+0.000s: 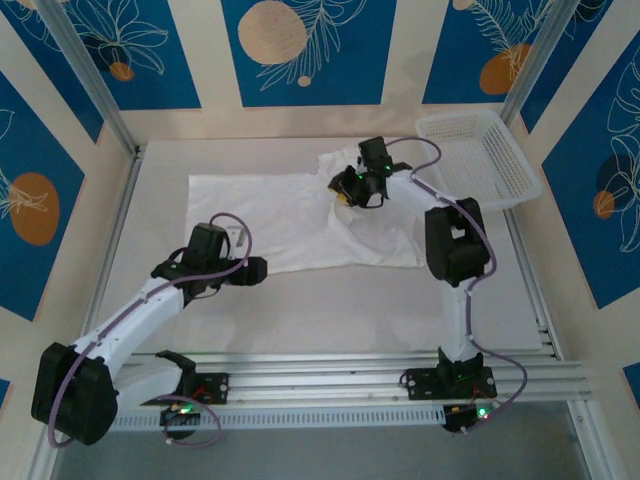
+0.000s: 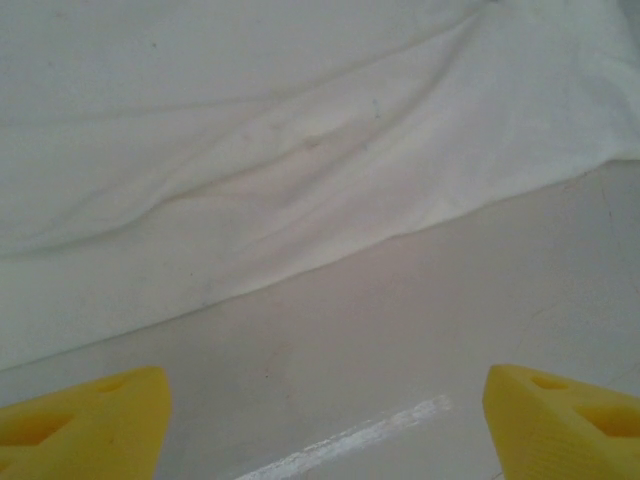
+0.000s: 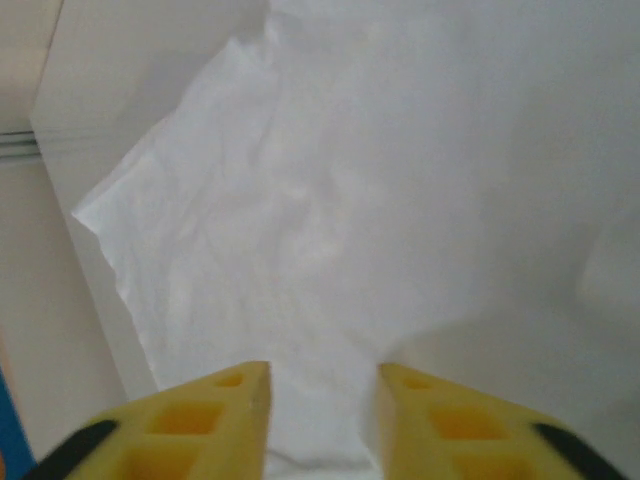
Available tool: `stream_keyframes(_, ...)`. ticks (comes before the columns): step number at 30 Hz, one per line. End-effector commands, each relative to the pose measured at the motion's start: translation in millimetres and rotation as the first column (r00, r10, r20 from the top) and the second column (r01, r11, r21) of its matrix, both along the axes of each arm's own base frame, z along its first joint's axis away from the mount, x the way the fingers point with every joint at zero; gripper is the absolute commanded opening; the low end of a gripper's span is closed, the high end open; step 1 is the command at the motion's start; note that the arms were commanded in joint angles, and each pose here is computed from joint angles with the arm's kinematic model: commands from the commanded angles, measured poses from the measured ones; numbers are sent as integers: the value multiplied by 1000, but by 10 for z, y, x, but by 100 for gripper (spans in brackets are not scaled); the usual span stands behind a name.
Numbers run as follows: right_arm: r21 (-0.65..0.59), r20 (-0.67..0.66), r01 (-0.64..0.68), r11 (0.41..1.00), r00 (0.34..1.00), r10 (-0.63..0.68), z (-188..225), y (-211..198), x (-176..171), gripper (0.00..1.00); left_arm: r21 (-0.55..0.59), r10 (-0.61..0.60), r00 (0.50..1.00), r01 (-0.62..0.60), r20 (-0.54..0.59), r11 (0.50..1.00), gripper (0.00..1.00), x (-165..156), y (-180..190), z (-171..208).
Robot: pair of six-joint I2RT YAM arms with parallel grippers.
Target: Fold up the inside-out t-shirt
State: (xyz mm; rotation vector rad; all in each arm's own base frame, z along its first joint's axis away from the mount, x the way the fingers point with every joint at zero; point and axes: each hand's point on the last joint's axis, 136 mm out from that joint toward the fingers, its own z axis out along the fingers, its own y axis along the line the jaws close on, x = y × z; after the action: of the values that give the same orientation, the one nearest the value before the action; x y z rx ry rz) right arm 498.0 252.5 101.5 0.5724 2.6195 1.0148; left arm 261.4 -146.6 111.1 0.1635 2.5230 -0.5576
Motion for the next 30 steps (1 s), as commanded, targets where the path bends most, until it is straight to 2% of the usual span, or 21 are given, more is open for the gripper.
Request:
stream_keyframes(1, -75, -14, -43, 996, 999, 42, 57, -70, 36, 40, 6, 2, 999, -2, -41, 1000, 82, -58, -1, -86)
stream_keyframes(3, -71, 14, -51, 996, 999, 52, 257, -169, 67, 41, 16, 28, 998, -28, -55, 999, 82, -48, 27, -134)
stream_keyframes(5, -69, 53, -48, 997, 997, 51, 461, -310, 24, 42, 57, 117, 991, -113, -70, 992, 81, -4, 146, -194)
stream_keyframes(6, -65, 68, -35, 997, 997, 39, 533, -413, -38, 41, 97, 185, 980, -178, -76, 979, 78, 29, 253, -223)
stream_keyframes(8, -38, 78, 7, 999, 997, -4, 595, -622, -203, 38, 160, 278, 958, -263, -76, 951, 63, 93, 412, -256)
stream_keyframes(9, -16, 70, 34, 999, 997, -33, 576, -734, -328, 34, 186, 314, 947, -297, -69, 936, 52, 141, 479, -263)
stream_keyframes(10, -1, 56, 67, 998, 996, -67, 500, -859, -486, 26, 217, 358, 932, -338, -59, 916, 35, 189, 564, -278)
stream_keyframes(12, 3, 17, 124, 992, 992, -125, 307, -1060, -723, 16, 264, 448, 893, -422, -45, 867, 8, 269, 745, -329)
stream_keyframes(13, 0, -15, 157, 988, 988, -157, 173, -1169, -859, 12, 268, 484, 873, -454, -54, 849, 0, 312, 814, -359)
stream_keyframes(16, -11, -105, 216, 976, 971, -216, -203, -1385, -1179, 1, 261, 578, 812, -542, -80, 799, 0, 438, 982, -437)
stream_keyframes(21, -85, -236, 278, 957, 927, -290, -642, -1624, -1514, 0, 240, 689, 712, -651, -136, 720, 0, 625, 1222, -637)
stream_keyframes(22, -105, -260, 283, 953, 918, -301, -705, -1656, -1566, 0, 247, 717, 679, -676, -158, 695, 0, 628, 1286, -693)
stream_keyframes(23, -128, -279, 284, 950, 909, -309, -753, -1685, -1612, 0, 254, 740, 649, -696, -177, 672, 0, 615, 1339, -748)
stream_keyframes(25, -168, -316, 279, 945, 893, -320, -841, -1738, -1693, 0, 279, 800, 557, -750, -223, 600, 0, 533, 1475, -891)
stream_keyframes(30, -153, -351, 271, 950, 884, -309, -832, -1750, -1781, 0, 279, 845, 417, -813, -334, 511, 0, 244, 1586, -1219)
